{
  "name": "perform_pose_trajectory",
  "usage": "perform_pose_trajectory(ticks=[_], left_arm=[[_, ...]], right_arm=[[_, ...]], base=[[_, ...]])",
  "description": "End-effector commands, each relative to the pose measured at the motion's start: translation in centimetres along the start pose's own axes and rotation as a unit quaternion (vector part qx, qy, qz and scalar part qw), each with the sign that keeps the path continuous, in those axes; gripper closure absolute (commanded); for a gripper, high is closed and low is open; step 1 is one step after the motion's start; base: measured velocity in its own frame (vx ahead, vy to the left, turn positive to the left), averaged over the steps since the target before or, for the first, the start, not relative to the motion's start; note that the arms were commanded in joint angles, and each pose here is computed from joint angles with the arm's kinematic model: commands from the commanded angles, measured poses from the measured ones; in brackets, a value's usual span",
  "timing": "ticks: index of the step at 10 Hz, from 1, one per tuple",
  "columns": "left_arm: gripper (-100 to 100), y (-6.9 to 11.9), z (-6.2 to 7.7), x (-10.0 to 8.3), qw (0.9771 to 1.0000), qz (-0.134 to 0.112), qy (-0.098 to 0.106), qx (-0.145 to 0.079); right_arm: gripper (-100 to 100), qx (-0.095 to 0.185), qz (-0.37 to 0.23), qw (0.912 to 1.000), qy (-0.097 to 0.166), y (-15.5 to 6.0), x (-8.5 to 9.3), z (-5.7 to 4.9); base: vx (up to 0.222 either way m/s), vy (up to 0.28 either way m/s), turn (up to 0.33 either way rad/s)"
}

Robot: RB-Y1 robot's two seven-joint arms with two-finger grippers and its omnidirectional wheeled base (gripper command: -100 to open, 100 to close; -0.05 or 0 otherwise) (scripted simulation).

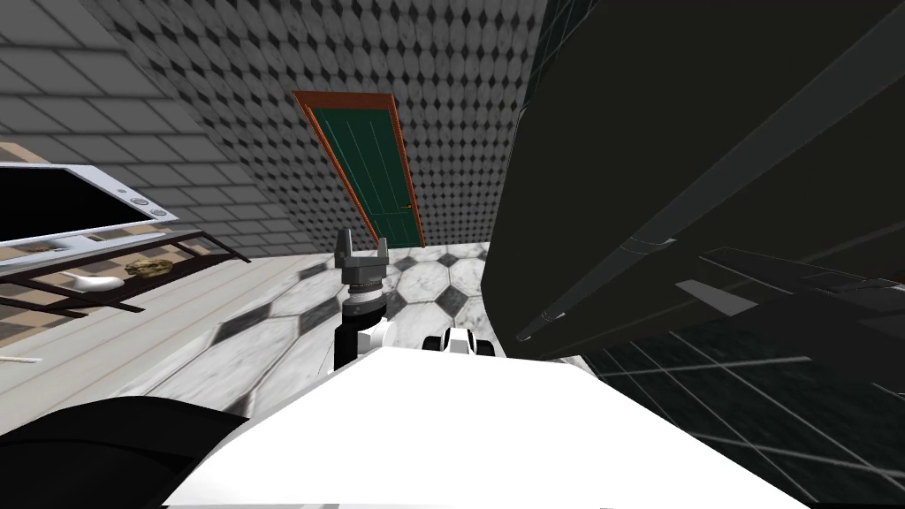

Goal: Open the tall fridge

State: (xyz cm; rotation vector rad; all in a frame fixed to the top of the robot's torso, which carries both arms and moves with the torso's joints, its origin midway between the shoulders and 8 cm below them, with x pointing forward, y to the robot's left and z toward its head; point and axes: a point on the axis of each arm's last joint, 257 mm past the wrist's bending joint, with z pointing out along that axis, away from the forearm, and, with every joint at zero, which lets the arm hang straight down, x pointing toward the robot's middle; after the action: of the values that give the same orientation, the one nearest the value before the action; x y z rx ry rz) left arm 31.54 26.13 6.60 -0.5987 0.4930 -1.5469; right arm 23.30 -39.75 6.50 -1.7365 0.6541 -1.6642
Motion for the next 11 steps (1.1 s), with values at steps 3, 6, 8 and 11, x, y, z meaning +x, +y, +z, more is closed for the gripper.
perform_pose_trajectory(ticks=[3, 6, 8, 11], left_arm=[[0, 0.0, 0.0, 0.0, 1.0, 0.0, 0.0, 0.0], [0, 0.0, 0.0, 0.0, 1.0, 0.0, 0.0, 0.0], [0, 0.0, 0.0, 0.0, 1.0, 0.0, 0.0, 0.0], [0, 0.0, 0.0, 0.0, 1.0, 0.0, 0.0, 0.0]], right_arm=[[-100, 0.0, -0.017, 0.9999, -0.001, -0.4, 0.0, 0.1], [100, -0.022, -0.017, 0.9994, 0.022, 0.8, 1.6, -0.9], [100, -0.033, -0.016, 0.9988, 0.034, 1.5, 2.3, -1.4], [100, -0.055, -0.016, 0.9968, 0.057, 2.7, 3.8, -2.6]], base=[[0.067, 0.026, 0.034], [0.059, 0.147, -0.041], [0.11, 0.298, -0.062], [0.103, 0.272, -0.052]])
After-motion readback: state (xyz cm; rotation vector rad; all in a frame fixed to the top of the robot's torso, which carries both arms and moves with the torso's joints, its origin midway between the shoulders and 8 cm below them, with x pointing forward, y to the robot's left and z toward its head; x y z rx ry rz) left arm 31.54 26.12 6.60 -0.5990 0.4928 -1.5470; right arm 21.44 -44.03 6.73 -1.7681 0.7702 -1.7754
